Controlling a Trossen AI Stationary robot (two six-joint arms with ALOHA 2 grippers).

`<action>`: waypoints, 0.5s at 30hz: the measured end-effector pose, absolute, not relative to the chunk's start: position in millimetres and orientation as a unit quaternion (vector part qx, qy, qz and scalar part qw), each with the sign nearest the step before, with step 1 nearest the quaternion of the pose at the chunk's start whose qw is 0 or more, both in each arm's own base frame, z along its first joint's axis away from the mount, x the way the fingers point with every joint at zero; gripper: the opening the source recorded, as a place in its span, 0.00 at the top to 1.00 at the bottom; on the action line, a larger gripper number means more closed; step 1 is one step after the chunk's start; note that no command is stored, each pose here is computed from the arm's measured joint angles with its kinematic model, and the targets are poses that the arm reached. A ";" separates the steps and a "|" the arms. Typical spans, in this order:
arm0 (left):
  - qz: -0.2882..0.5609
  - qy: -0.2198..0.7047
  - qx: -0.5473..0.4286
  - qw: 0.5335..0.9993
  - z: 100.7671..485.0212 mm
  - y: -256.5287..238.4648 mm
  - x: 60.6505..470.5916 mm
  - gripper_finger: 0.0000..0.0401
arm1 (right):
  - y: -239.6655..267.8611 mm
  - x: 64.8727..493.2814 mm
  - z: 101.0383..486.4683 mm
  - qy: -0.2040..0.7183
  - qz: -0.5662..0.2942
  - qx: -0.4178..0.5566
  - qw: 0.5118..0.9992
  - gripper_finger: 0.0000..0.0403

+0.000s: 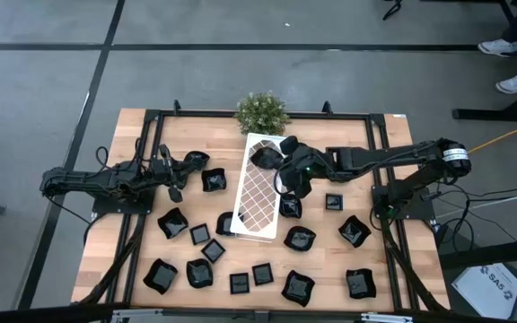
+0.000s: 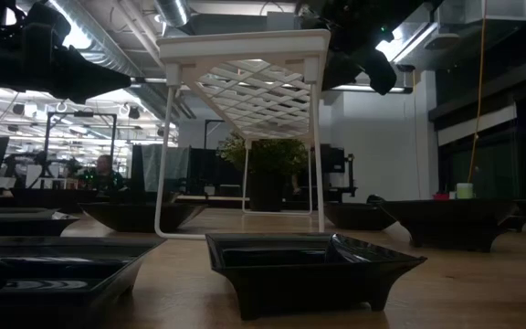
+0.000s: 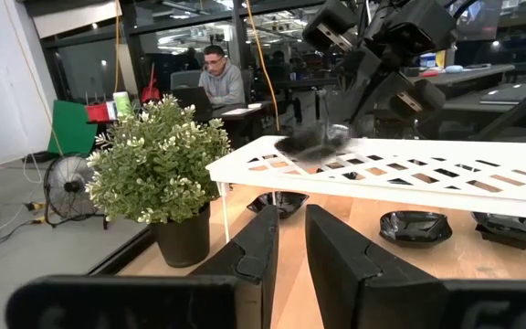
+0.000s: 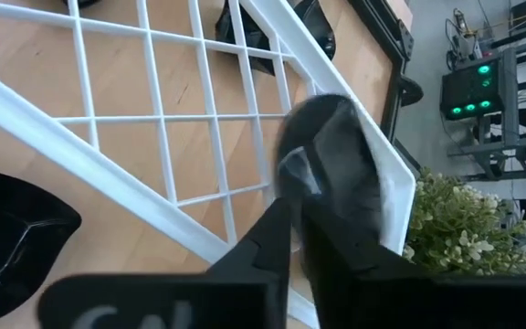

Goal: Pick & Place Mini shaped plates
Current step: Put the leaf shaped plate on the shelf, then put the square plate on the shelf

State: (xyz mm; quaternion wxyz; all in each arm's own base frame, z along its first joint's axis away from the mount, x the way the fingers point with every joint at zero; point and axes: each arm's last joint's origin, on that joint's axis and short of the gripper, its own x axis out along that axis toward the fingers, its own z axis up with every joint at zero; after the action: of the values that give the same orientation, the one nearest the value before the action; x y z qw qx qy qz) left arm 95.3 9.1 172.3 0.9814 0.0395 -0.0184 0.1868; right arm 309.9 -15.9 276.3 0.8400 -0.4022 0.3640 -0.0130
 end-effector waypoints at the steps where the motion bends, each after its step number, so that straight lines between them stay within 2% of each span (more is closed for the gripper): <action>1: 0.187 -0.018 0.040 0.981 172.3 9.1 95.2 0.86 | -15.9 309.9 276.3 0.364 -0.013 -0.402 0.840 0.89; 8: 0.187 -0.018 0.040 0.981 172.3 9.1 95.2 0.86 | -16.3 310.0 276.8 0.364 -0.021 -0.402 0.840 0.77; 15: 0.187 -0.018 0.040 0.981 172.3 9.1 95.2 0.87 | -13.5 311.7 279.5 0.356 -0.052 -0.400 0.843 0.70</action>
State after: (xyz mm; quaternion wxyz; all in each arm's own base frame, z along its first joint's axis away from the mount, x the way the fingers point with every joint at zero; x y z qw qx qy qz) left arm 95.2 9.1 172.3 0.9814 0.0395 -0.0185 0.1868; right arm 311.7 -13.5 279.5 0.8430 -0.3998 0.3561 -0.0521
